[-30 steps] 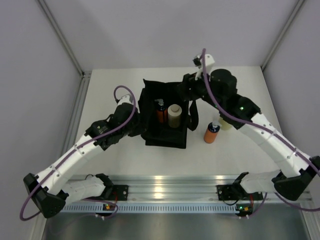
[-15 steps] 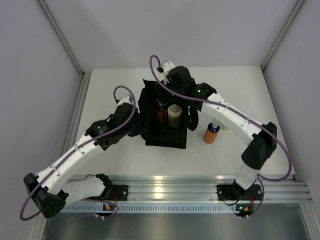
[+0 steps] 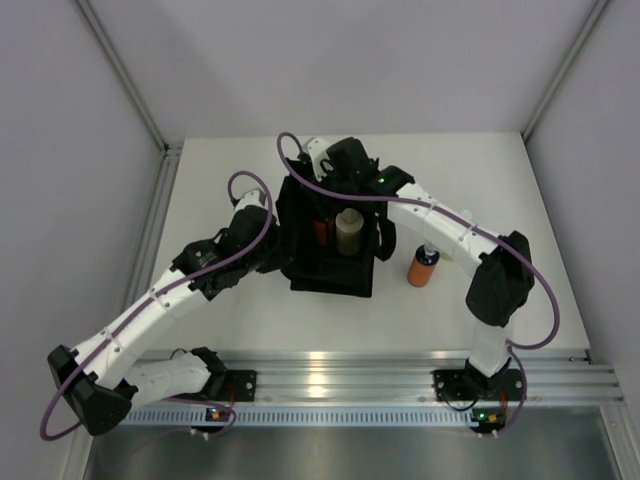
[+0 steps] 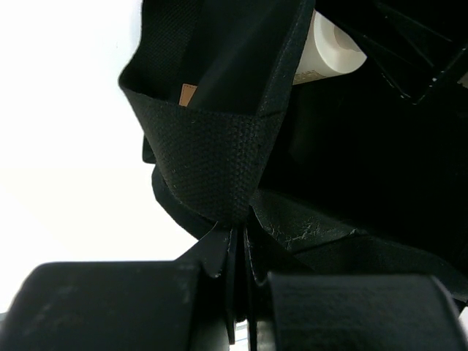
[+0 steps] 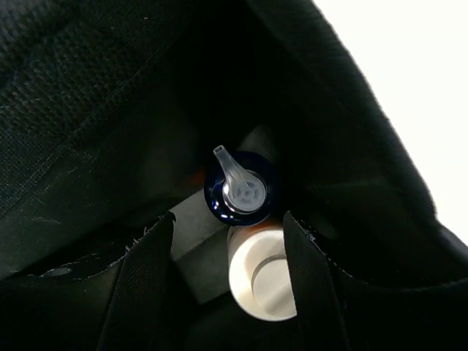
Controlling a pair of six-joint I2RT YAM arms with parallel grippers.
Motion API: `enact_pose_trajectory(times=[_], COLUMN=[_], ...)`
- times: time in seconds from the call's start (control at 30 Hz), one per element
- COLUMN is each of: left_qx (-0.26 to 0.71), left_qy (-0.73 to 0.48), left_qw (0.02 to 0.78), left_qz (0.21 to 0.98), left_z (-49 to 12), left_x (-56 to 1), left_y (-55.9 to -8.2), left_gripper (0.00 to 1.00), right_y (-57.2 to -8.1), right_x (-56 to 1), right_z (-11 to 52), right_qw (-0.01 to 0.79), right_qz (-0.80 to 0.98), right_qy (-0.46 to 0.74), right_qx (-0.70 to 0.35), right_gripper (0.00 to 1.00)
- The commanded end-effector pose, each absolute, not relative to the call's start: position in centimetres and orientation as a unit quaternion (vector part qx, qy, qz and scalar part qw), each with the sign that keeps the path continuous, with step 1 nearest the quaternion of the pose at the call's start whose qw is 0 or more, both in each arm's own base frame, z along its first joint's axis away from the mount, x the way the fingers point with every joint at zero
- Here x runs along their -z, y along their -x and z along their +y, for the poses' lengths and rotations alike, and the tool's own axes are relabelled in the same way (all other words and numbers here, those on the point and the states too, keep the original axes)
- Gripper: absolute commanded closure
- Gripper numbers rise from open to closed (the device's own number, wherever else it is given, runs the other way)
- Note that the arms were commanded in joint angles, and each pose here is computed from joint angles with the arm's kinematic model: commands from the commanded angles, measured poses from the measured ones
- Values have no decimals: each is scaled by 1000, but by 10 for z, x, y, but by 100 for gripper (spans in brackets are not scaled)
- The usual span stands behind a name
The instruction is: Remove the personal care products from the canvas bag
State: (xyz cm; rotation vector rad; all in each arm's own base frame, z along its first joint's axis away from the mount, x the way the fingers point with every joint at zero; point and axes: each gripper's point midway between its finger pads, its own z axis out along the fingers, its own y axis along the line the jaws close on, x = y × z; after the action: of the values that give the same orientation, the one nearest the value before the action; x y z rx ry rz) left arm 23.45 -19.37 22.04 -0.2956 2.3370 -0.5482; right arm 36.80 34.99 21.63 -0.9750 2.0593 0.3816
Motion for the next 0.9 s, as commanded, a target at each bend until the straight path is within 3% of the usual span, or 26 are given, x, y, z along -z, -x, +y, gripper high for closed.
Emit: enact_pose_trajectory(times=[0.0,0.7,0.77,0.87], left_qx=[210,213,213,213], left_qy=[117,106,106,106], left_qw=[383,379,379,381], left_qz=[892,894,894,894], left_z=[-194,-197,-197,-196], left_x=[-234,-235,-235,-236], left_y=[-247,-247,-247,-246], left_gripper=[100,100,100,100], right_y=[-379,-399,-401,-402], right_x=[-222,-161,-159,-156], right_z=[358,358,358,358], right_qw=[426,385,382,381], right_qz=[788,800,802,802], right_qy=[412,417,415,414], right_qx=[-165,-192,-197,-200], right_gripper=[40,37,42,62])
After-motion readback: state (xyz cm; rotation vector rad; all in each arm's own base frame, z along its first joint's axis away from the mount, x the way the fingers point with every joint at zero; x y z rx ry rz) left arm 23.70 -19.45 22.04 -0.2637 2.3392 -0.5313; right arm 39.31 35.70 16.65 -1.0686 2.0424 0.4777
